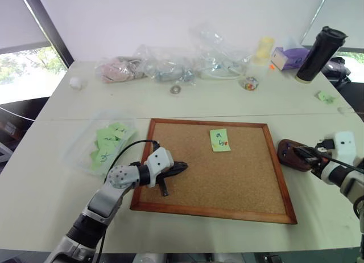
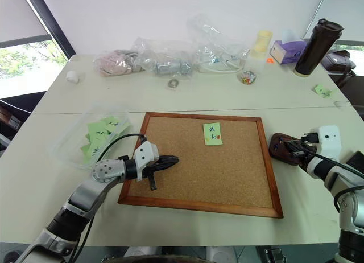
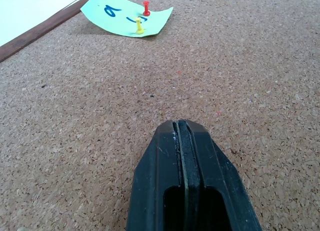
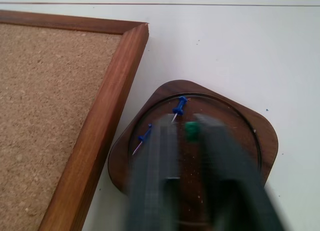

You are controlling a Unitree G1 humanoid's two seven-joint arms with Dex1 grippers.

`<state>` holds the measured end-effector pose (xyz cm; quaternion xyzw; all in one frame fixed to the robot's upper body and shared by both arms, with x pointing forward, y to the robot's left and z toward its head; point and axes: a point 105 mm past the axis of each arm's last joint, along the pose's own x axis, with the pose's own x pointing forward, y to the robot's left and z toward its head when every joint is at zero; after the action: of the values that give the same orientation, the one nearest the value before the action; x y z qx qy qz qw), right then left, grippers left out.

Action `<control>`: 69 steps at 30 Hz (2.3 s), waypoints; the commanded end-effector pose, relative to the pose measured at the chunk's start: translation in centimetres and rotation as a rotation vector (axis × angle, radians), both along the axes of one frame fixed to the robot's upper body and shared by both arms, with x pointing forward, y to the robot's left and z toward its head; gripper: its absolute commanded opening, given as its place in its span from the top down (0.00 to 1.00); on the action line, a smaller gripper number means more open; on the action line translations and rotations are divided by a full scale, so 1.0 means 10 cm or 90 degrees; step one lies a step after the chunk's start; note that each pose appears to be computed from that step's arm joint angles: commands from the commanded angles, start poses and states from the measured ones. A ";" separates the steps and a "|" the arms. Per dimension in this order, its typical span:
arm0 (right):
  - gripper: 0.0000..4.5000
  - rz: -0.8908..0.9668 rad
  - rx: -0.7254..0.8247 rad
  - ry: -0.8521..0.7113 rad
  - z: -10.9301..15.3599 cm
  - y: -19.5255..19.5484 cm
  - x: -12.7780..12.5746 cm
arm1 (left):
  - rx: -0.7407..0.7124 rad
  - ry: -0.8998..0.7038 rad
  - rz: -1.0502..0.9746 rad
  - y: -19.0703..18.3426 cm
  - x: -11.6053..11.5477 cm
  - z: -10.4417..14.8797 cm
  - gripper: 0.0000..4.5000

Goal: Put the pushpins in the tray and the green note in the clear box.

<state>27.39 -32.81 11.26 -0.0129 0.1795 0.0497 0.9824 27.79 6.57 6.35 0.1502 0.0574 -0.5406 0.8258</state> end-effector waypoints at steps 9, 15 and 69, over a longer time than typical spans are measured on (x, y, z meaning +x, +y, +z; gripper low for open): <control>0.01 0.006 -0.003 0.005 -0.16 0.00 -0.04 | 0.063 0.071 0.019 0.13 -0.07 -0.34 1.00; 0.01 0.015 0.014 -0.038 0.02 0.02 -0.03 | 0.064 0.070 0.019 0.14 -0.07 -0.35 1.00; 1.00 0.353 -0.060 -0.060 -0.06 1.58 0.58 | 0.064 0.063 0.040 0.14 -0.08 -0.28 1.00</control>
<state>32.99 -16.56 9.40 -0.1148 0.1455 0.3208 0.9289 27.51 6.77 6.42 0.1521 0.0642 -0.5299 0.8318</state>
